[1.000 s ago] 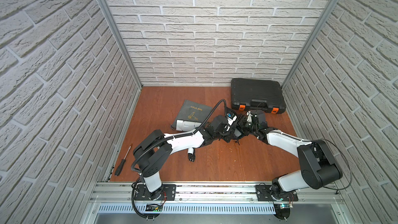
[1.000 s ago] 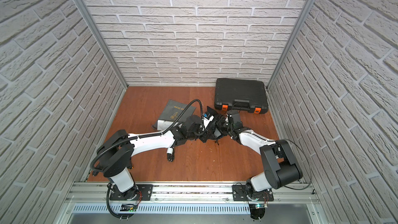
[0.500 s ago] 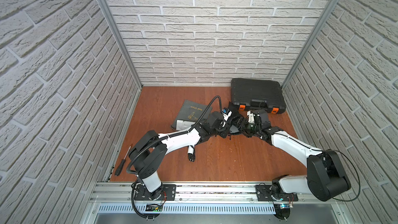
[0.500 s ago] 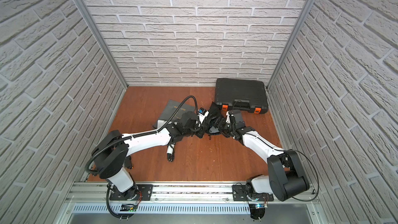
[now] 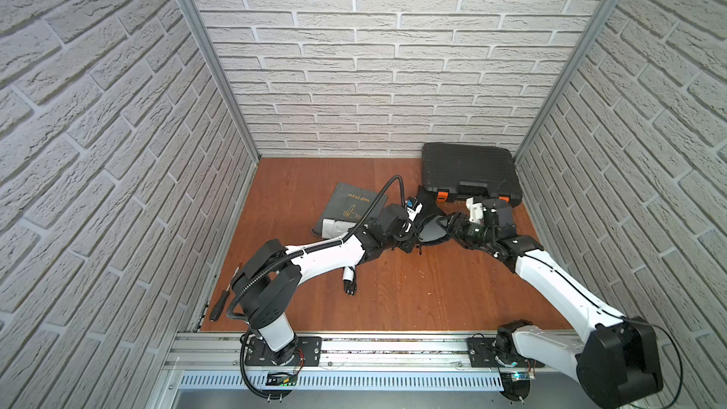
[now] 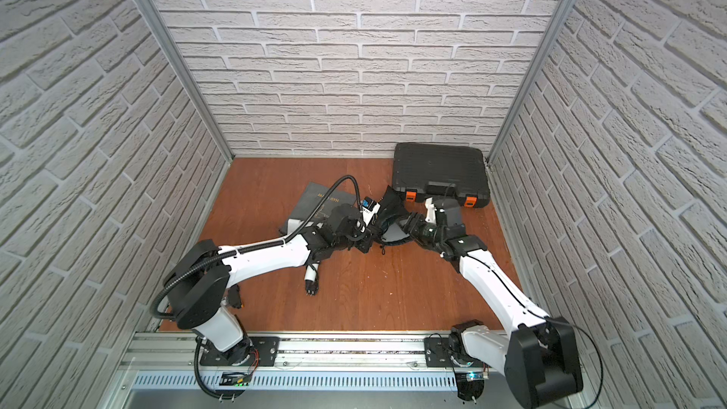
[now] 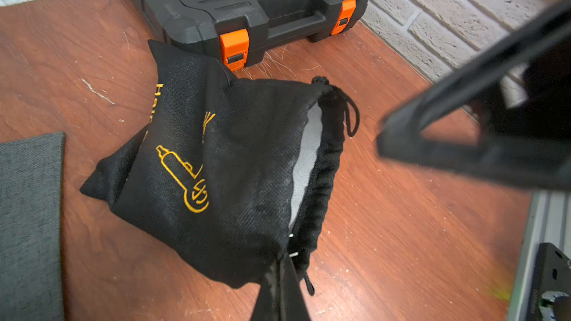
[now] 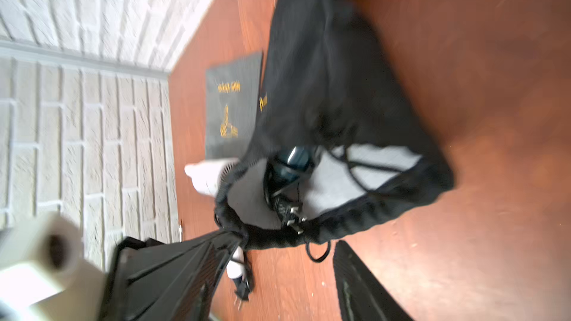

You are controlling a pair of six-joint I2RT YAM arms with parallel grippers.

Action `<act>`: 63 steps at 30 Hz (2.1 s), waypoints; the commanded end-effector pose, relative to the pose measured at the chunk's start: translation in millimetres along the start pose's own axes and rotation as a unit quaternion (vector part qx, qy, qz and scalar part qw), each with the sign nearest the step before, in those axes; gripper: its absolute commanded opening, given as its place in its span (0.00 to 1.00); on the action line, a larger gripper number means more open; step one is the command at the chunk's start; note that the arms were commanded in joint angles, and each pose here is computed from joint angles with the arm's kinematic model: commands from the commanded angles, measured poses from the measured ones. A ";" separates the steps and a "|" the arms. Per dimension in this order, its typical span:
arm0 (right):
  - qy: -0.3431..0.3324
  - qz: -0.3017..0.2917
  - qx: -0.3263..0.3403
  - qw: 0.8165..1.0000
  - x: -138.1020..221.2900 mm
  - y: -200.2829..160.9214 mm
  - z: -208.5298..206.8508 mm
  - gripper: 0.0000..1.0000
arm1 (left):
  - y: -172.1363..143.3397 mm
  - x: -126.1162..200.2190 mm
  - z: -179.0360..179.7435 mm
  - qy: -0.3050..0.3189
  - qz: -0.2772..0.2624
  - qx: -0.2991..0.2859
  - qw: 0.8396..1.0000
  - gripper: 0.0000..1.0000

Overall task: Pack away hair dryers
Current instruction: Place the hair dryer in the drawstring bag, then pull the drawstrings on both sides of the drawstring bag.

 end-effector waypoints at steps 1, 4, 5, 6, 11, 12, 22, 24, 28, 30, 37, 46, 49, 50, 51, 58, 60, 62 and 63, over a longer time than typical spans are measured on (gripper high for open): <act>-0.028 -0.023 0.008 0.999 27.2 13.6 -17.9 0.65 | 6.8 8.1 -3.6 -0.005 -0.016 -0.014 1.000 0.00; -0.052 -0.025 0.008 0.998 34.2 20.1 -34.9 0.66 | 2.6 6.1 -11.1 -0.015 -0.009 -0.028 0.999 0.00; -0.052 -0.021 0.003 0.998 31.8 20.1 -39.5 0.66 | 0.8 5.1 -14.2 -0.018 -0.007 -0.033 0.999 0.00; -0.049 -0.018 -0.002 0.999 28.8 20.4 -42.5 0.65 | -0.9 4.7 -16.8 -0.020 -0.004 -0.037 0.999 0.00; -0.028 -0.004 -0.011 1.000 10.2 15.1 -48.5 0.60 | -4.6 1.3 -23.3 -0.022 0.003 -0.044 0.999 0.00; -0.026 -0.002 -0.006 1.000 8.1 13.0 -48.6 0.59 | -5.2 0.6 -24.3 -0.023 0.005 -0.045 0.999 0.00; -0.046 0.030 -0.009 0.998 -22.3 4.4 -65.1 0.57 | -2.8 0.8 -32.5 -0.032 0.003 -0.053 0.998 0.00; -0.050 0.041 -0.001 0.998 -27.9 4.4 -64.5 0.56 | -4.0 0.7 -31.6 -0.030 0.007 -0.054 0.998 0.00; -0.067 0.044 -0.006 0.997 -29.4 0.3 -71.4 0.58 | -4.0 1.2 -32.1 -0.031 0.006 -0.053 0.998 0.00; -0.073 0.047 -0.016 0.996 -30.6 -3.0 -75.5 0.59 | -3.2 0.5 -33.3 -0.032 0.004 -0.053 0.998 0.00; -0.070 0.040 -0.097 0.992 -34.9 -7.7 -80.9 0.64 | -5.3 -0.6 -34.8 -0.031 0.007 -0.054 0.998 0.00; -0.047 -0.009 -0.235 0.971 -23.7 -5.8 -87.9 0.69 | -3.7 -2.8 -43.3 -0.021 -0.001 -0.074 0.997 0.00; -0.049 -0.029 -0.276 0.959 -15.5 -5.7 -91.5 0.72 | -3.3 -5.5 -51.5 -0.024 -0.001 -0.088 0.996 0.00; -0.050 -0.035 -0.288 0.956 -12.7 -5.5 -93.0 0.72 | -4.2 -7.3 -53.3 -0.024 0.000 -0.091 0.996 0.00; -0.053 -0.039 -0.298 0.952 -10.7 -5.8 -95.2 0.73 | -4.2 -8.2 -55.6 -0.026 0.000 -0.093 0.995 0.00; -0.053 -0.067 -0.351 0.933 -6.1 -2.5 -102.2 0.74 | -10.2 -11.3 -72.5 -0.036 0.003 -0.119 0.992 0.00; -0.040 -0.077 -0.369 0.925 -8.7 1.4 -101.6 0.75 | -11.9 -12.2 -75.3 -0.038 0.004 -0.121 0.992 0.00; -0.038 -0.081 -0.380 0.921 -9.7 2.2 -103.0 0.75 | -11.8 -13.1 -78.2 -0.041 0.003 -0.123 0.992 0.00; -0.037 -0.083 -0.382 0.920 -9.5 2.9 -102.4 0.75 | -11.2 -13.1 -80.1 -0.042 0.002 -0.123 0.991 0.00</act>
Point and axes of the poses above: each gripper's point midway between its finger pads, its own x axis back along the fingers, its own z axis along the line the jaws close on, y = z × x, the point moved 1 cm from there along x, back along the fingers, and after that the axes turned 10 degrees about x, right-handed, at the moved point
